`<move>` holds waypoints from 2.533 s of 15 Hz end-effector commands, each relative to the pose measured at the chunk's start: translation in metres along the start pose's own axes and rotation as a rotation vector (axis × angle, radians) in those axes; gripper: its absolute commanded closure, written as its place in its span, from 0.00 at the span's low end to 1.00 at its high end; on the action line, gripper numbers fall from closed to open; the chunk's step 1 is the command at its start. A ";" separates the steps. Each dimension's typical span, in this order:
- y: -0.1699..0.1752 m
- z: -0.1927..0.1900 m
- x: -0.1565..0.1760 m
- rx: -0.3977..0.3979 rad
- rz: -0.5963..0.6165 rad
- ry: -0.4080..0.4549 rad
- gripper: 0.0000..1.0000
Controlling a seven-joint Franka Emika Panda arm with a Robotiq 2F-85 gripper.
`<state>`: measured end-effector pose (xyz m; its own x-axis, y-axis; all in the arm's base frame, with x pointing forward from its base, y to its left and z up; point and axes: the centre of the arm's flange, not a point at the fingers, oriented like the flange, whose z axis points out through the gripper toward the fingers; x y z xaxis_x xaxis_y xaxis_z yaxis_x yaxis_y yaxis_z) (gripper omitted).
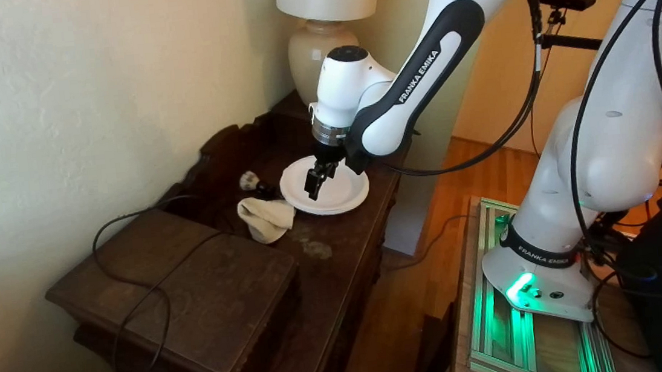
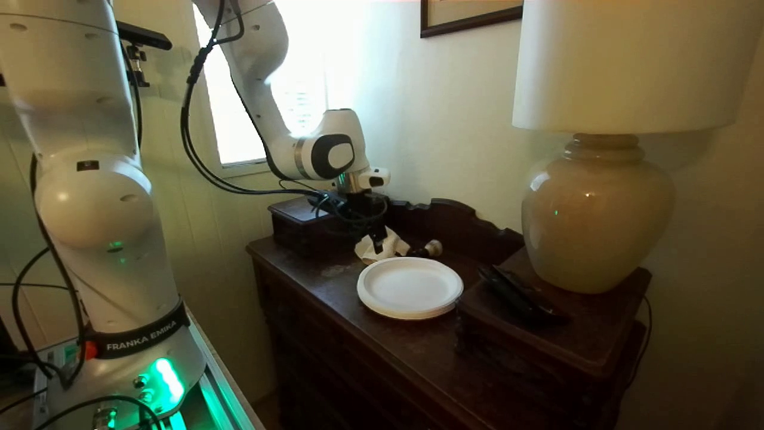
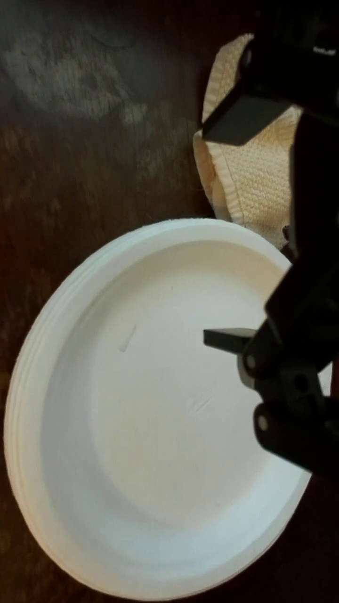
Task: Put one plate to the left
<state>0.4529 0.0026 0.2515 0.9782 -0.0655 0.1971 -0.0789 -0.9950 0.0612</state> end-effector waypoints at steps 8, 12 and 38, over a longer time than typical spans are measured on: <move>0.003 0.051 -0.004 0.034 -0.069 0.035 0.26; -0.001 0.058 -0.004 0.044 -0.111 0.039 0.31; 0.007 0.046 0.003 0.052 -0.152 0.062 0.73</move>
<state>0.4641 -0.0041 0.1968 0.9689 0.0882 0.2314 0.0801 -0.9958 0.0442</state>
